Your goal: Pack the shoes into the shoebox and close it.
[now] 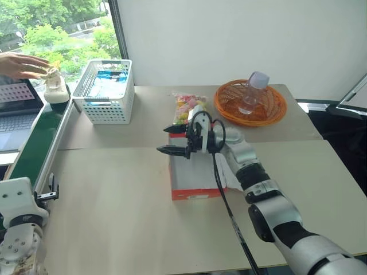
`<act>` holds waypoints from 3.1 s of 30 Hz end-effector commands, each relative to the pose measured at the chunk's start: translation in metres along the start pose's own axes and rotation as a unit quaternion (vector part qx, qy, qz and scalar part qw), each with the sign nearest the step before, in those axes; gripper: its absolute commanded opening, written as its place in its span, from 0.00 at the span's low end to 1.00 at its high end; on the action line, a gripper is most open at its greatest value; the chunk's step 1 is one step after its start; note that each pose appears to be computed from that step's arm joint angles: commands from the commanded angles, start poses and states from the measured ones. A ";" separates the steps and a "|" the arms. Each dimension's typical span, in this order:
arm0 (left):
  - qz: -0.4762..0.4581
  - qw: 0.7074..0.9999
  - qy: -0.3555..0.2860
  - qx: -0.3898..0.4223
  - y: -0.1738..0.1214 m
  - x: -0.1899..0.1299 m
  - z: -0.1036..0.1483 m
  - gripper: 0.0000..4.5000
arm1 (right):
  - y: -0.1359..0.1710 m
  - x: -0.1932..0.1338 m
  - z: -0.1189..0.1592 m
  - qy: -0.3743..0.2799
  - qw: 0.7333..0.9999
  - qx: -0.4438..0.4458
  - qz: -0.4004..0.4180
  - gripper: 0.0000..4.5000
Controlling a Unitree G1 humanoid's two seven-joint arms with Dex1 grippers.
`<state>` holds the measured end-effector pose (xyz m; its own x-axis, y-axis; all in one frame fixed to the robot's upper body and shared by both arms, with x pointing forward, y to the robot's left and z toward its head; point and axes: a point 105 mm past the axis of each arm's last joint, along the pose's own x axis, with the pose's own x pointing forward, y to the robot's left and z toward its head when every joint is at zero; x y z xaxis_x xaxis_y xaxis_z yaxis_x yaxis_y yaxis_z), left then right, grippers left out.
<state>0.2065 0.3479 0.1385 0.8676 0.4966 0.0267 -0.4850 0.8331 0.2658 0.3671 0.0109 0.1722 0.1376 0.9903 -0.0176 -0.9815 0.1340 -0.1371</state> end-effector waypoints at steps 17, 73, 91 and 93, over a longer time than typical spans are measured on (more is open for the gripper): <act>0.049 0.998 -0.034 0.000 0.048 0.033 0.018 0.97 | -0.032 -0.016 0.003 0.030 0.986 -0.101 -0.128 1.00; -0.150 0.983 0.019 -0.108 0.021 0.116 0.049 0.00 | -0.030 -0.031 0.003 0.038 0.984 -0.102 -0.144 1.00; -0.478 0.850 -0.160 -0.157 -0.184 0.037 0.197 0.00 | -0.052 -0.064 0.128 -0.246 0.918 0.260 -0.173 1.00; -0.490 0.844 -0.160 -0.147 -0.197 0.035 0.198 0.00 | -0.050 -0.065 0.129 -0.250 0.912 0.275 -0.173 1.00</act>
<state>0.3573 0.1625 0.2582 0.8596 -0.4932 0.1334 0.4975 0.8675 0.0019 0.3990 -0.0516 0.2866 0.5326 0.7713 0.3484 -0.8067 0.3383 0.4845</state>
